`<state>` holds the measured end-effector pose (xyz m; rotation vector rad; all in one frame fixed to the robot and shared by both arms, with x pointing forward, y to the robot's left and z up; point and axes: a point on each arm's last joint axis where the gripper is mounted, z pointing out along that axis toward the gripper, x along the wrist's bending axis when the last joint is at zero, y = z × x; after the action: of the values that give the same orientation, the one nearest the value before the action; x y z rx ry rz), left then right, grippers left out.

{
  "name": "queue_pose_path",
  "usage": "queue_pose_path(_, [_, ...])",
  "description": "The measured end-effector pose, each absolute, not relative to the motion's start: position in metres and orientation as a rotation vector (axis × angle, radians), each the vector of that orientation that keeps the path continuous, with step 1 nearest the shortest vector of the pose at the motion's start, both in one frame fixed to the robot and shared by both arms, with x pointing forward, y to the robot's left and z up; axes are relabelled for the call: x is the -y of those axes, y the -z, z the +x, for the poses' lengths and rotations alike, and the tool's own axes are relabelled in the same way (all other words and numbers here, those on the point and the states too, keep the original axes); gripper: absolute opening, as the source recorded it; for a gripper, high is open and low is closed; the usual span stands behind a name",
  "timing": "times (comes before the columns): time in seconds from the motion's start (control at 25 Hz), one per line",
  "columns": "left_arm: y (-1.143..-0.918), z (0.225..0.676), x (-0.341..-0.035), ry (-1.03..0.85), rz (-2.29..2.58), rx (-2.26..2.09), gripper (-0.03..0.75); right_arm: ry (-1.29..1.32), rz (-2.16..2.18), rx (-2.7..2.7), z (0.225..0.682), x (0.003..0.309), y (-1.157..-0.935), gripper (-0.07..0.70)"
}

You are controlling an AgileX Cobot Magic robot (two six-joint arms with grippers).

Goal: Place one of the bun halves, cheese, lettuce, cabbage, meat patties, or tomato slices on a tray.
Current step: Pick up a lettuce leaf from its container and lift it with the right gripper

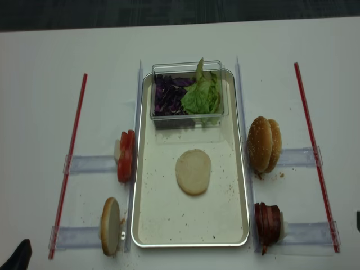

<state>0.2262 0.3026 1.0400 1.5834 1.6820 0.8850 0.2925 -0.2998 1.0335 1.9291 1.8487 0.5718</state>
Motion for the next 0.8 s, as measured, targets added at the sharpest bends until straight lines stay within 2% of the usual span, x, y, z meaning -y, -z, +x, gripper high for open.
queue_pose_path(0.8, [-1.040, 0.226, -0.303, -0.885, 1.583, -1.682, 0.598, -0.189, 2.281, -2.123, 0.356, 0.304, -0.989, 0.669])
